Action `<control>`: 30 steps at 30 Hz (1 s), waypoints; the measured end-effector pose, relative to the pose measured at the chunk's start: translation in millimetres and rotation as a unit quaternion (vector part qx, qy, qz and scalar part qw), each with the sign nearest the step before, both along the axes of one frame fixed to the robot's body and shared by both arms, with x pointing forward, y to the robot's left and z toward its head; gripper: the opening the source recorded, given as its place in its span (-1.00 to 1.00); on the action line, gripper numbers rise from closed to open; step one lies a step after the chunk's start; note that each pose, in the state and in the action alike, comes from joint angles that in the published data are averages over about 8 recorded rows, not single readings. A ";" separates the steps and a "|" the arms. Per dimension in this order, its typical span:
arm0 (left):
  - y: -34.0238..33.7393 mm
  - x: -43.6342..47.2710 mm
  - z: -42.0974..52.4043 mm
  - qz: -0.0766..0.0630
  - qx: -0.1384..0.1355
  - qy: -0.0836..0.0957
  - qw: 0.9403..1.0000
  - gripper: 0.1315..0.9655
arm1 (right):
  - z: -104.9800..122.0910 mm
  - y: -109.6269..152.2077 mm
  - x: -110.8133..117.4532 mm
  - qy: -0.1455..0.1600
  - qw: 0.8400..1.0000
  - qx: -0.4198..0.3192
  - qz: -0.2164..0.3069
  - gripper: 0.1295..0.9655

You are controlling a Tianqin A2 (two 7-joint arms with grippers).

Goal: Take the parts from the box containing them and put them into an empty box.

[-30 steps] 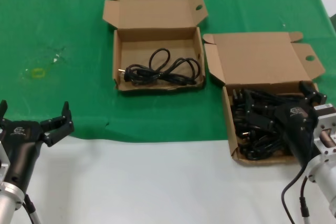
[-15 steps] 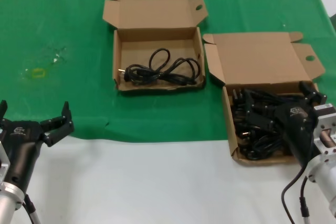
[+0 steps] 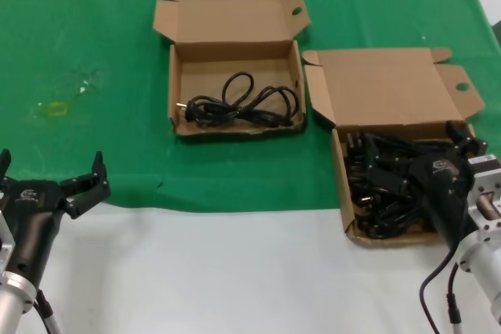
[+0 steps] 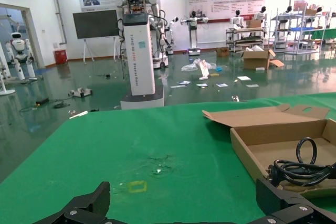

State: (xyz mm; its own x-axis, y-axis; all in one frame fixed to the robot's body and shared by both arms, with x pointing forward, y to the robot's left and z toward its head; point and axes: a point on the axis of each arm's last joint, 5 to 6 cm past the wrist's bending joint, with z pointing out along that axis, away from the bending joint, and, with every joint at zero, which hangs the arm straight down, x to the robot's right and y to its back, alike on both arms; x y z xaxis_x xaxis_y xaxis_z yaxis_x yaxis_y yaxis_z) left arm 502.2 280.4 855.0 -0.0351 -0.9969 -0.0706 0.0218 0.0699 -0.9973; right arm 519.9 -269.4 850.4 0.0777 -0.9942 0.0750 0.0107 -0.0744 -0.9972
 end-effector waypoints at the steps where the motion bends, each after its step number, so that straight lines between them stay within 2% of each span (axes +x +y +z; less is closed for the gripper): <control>1: 0.0 0.0 0.0 0.000 0.000 0.000 1.000 1.00 | 0.0 0.0 0.0 0.000 1.000 0.000 0.000 1.00; 30: 0.0 0.0 0.0 0.000 0.000 0.000 1.000 1.00 | 0.0 0.0 0.0 0.000 1.000 0.000 0.000 1.00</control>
State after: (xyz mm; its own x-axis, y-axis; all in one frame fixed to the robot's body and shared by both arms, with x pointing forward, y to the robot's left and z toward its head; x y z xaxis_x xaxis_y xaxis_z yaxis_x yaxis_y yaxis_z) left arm 502.2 280.4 855.0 -0.0351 -0.9969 -0.0706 0.0218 0.0699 -0.9973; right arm 519.9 -269.4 850.4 0.0777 -0.9942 0.0750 0.0107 -0.0744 -0.9972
